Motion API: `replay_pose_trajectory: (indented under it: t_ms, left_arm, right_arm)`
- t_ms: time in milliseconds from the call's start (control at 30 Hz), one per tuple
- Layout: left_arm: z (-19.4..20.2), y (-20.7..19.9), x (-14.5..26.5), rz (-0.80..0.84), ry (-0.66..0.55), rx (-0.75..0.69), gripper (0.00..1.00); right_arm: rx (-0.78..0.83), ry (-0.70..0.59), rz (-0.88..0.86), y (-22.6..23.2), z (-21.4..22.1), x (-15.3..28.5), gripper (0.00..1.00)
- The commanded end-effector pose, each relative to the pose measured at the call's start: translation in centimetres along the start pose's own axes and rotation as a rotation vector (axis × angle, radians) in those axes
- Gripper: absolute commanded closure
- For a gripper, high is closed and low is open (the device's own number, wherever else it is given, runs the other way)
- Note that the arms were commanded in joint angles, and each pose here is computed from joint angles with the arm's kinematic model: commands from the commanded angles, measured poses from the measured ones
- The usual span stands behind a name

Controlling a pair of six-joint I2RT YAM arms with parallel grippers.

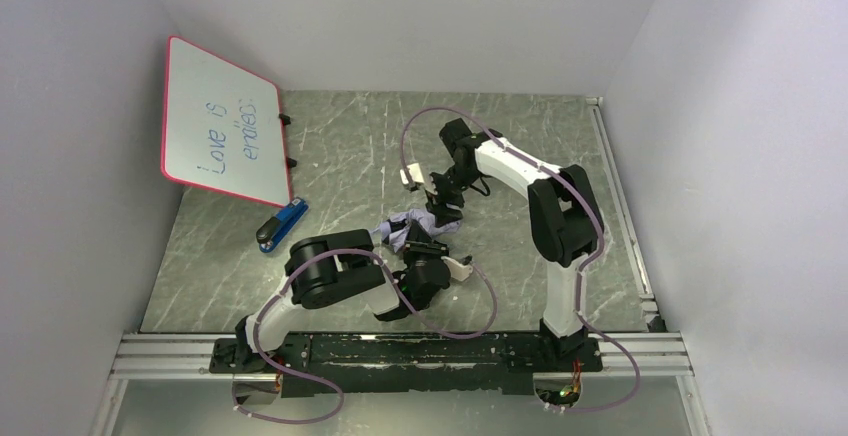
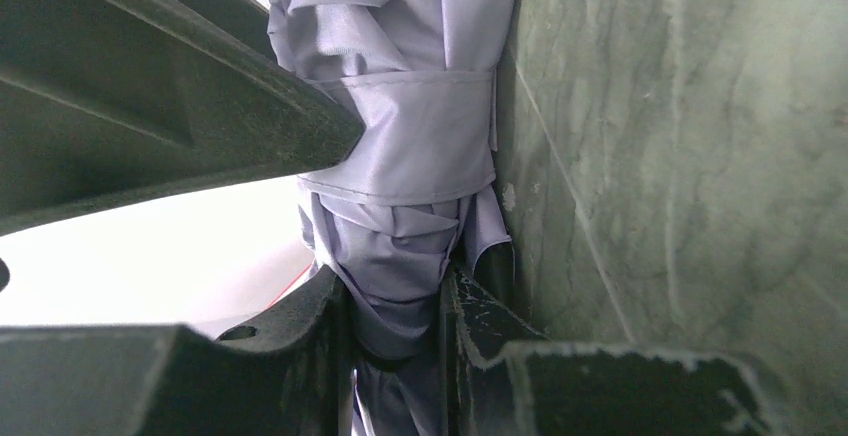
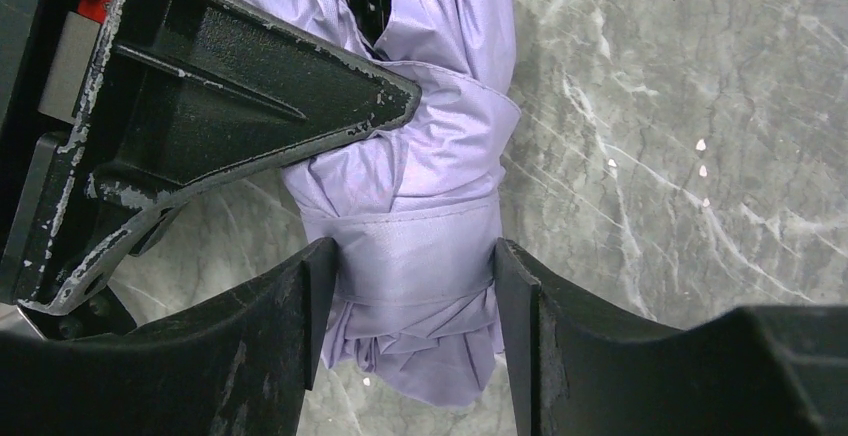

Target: Put away the umbrella

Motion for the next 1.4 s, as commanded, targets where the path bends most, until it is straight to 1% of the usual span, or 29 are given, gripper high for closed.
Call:
replay_pose_trajectory:
  t_ms: [0, 100, 233, 333, 400, 433, 533, 567, 667, 767, 800, 833, 867, 1000, 1033, 1100, 1200, 1300, 1367]
  left_arm:
    - [5.4, -6.7, 1.7, 0.206, 0.075, -0.3, 0.95]
    - [5.3, -6.3, 1.7, 0.19, 0.074, -0.291, 0.95]
    - [4.7, -5.2, 1.7, 0.151, 0.068, -0.26, 0.95]
    - [3.9, -3.6, 1.6, 0.098, 0.061, -0.212, 0.95]
    - [3.3, -2.2, 1.6, 0.055, 0.052, -0.17, 0.95]
    - [3.1, -1.4, 1.7, 0.027, 0.049, -0.14, 0.9]
    - [2.5, 1.0, 2.0, -0.041, 0.04, -0.076, 0.63]
    - [2.3, 1.7, 2.2, -0.059, 0.038, -0.056, 0.57]
    - [2.0, 3.5, 3.0, -0.098, 0.026, 0.004, 0.45]
    - [1.6, 4.7, 3.8, -0.107, 0.014, 0.073, 0.4]
    - [1.5, 4.8, 4.1, -0.091, 0.009, 0.079, 0.3]
    - [1.2, 4.9, 4.4, -0.079, -0.004, 0.111, 0.22]
    - [1.0, 5.1, 4.8, -0.07, -0.012, 0.133, 0.2]
    - [-0.1, 6.7, 7.0, -0.026, -0.072, 0.3, 0.14]
    - [-0.3, 7.0, 7.6, 0.005, -0.086, 0.348, 0.11]
    - [-0.7, 8.0, 8.8, 0.111, -0.125, 0.487, 0.04]
    - [-0.7, 10.2, 11.2, 0.237, -0.213, 0.72, 0.03]
    - [0.6, 13.2, 13.2, 0.257, -0.291, 0.951, 0.03]
    - [2.2, 14.8, 13.4, 0.245, -0.31, 1.081, 0.03]
  right_arm:
    - [-0.028, 0.074, -0.059, 0.6, 1.8, -2.0, 0.39]
    - [-0.06, 0.098, -0.081, 1.1, 2.4, -2.5, 0.45]
    - [-0.103, 0.157, -0.055, 1.0, 3.5, -2.9, 0.65]
    - [-0.123, 0.173, -0.021, 0.9, 4.0, -3.0, 0.71]
    - [-0.126, 0.168, -0.004, 1.0, 4.0, -3.0, 0.73]
    - [-0.123, 0.163, 0.011, 0.8, 3.9, -3.0, 0.74]
    - [-0.12, 0.164, 0.037, 0.9, 4.0, -3.0, 0.75]
    - [-0.119, 0.167, 0.042, 0.9, 4.1, -2.9, 0.75]
    - [-0.116, 0.175, 0.059, 0.9, 4.2, -2.8, 0.75]
    - [-0.112, 0.179, 0.076, 0.9, 4.4, -2.8, 0.75]
    - [-0.11, 0.18, 0.08, 0.9, 4.4, -2.8, 0.75]
    - [-0.109, 0.18, 0.083, 0.9, 4.4, -2.7, 0.75]
    - [-0.109, 0.181, 0.084, 0.9, 4.4, -2.7, 0.75]
    - [-0.104, 0.191, 0.102, 0.9, 4.4, -2.5, 0.75]
    - [-0.104, 0.192, 0.109, 1.0, 4.4, -2.4, 0.75]
    - [-0.099, 0.195, 0.12, 1.1, 4.5, -2.4, 0.74]
    - [-0.09, 0.203, 0.136, 1.4, 4.7, -2.3, 0.74]
    - [-0.078, 0.221, 0.162, 1.7, 5.1, -2.3, 0.74]
    - [-0.058, 0.24, 0.177, 2.1, 5.3, -2.3, 0.73]
Point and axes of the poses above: each gripper's point midway between its finger pads, its own x axis back along the fingers, its own y axis along the line the jaws close on, z = x × y, the point moved 4 cm from there along x, back along the fingers, and after that the axes turned 3 degrees about x, right-handed, at the moved point
